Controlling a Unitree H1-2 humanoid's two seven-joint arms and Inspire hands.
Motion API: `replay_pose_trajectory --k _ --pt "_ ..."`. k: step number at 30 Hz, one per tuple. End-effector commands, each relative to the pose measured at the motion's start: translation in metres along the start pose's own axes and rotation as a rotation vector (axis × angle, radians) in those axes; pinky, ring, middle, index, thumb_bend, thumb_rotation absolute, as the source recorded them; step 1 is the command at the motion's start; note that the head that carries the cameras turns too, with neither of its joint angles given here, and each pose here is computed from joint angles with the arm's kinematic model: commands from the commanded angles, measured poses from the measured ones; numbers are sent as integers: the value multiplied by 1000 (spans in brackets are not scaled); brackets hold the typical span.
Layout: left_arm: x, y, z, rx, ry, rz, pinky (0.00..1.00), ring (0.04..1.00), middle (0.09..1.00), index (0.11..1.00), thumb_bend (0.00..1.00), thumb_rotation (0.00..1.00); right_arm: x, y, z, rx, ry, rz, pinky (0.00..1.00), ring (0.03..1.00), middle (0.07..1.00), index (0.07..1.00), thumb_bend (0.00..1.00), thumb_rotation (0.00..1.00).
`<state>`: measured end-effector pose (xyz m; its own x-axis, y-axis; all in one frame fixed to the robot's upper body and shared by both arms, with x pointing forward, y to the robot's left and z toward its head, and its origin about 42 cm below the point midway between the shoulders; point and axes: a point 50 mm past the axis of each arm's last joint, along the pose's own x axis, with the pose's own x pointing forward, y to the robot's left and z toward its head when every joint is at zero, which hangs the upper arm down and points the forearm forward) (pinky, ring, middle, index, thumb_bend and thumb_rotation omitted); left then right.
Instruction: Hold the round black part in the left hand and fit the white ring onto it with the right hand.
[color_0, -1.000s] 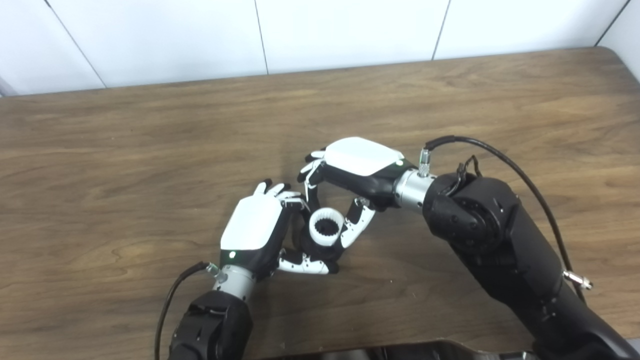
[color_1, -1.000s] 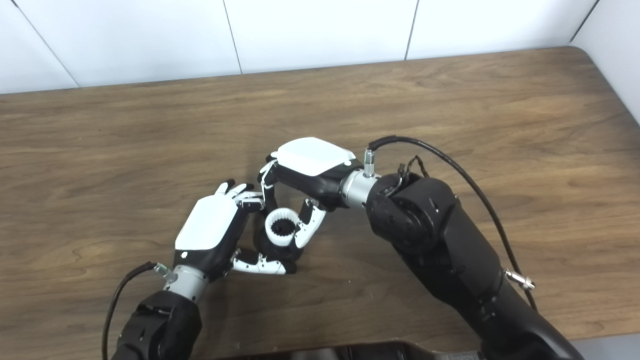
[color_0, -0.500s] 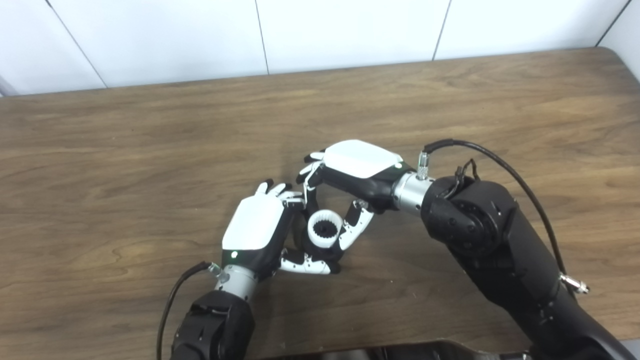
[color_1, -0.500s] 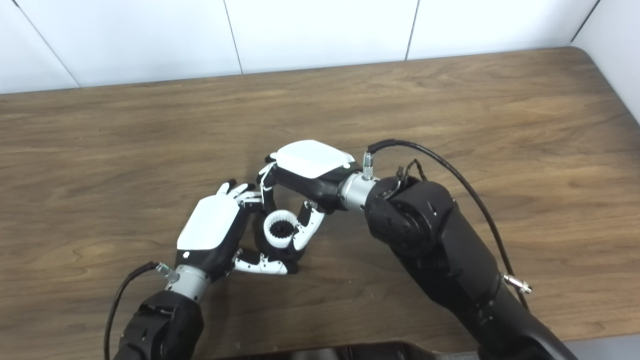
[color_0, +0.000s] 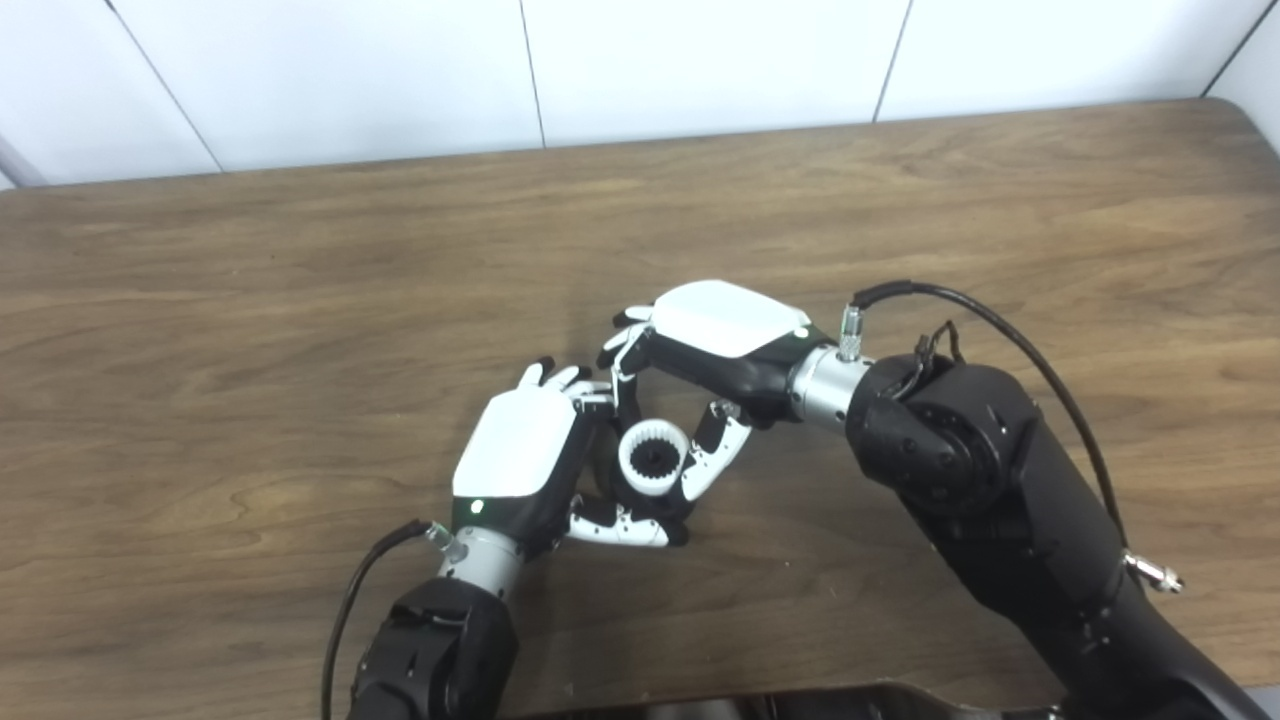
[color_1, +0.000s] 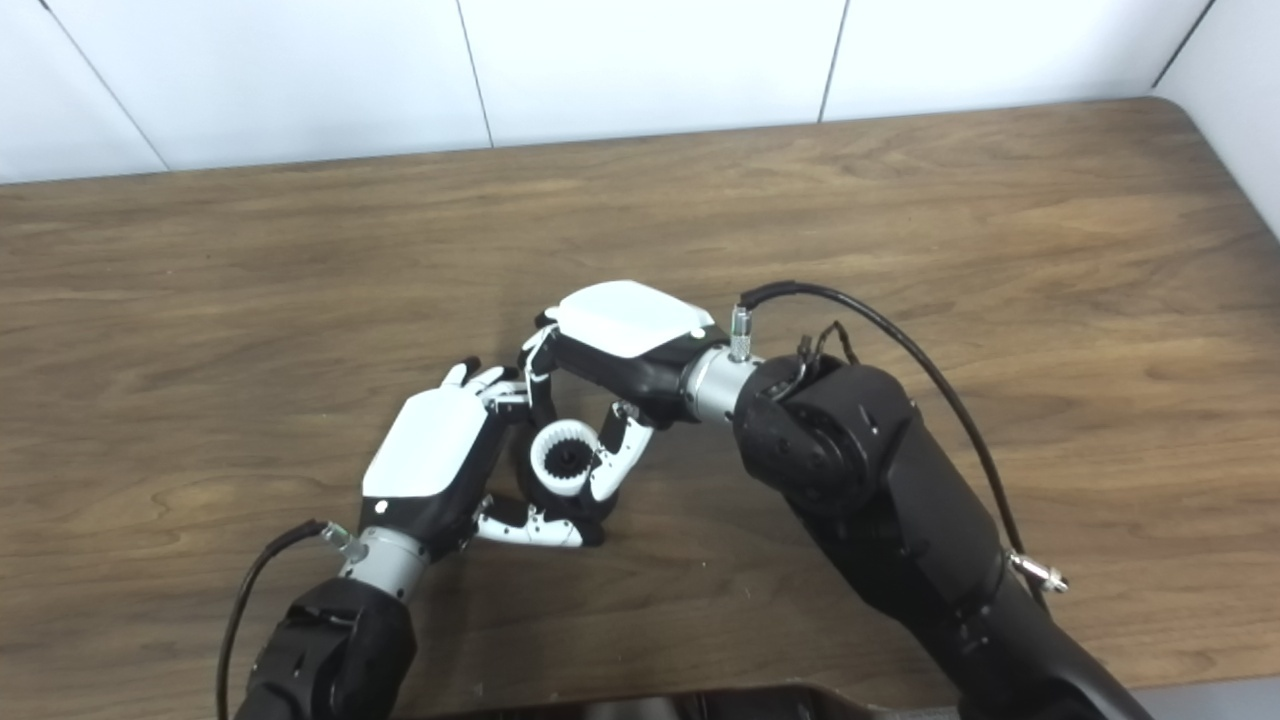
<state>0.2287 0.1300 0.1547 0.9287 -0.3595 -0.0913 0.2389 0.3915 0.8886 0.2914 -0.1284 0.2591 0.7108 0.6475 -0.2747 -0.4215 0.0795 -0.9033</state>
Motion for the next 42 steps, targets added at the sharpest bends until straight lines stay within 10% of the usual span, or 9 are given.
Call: replay_pose_trajectory --k 1,42 --pt "3 -7 4 -10 -9 -39 1000 914 787 479 525 54 0 -12 0 -26 -18 -47 942 950 839 485 524 138" --pt "4 -4 5 -9 -13 -36 1000 915 788 479 525 54 3 -5 -7 -11 14 -31 902 955 845 485 525 140"
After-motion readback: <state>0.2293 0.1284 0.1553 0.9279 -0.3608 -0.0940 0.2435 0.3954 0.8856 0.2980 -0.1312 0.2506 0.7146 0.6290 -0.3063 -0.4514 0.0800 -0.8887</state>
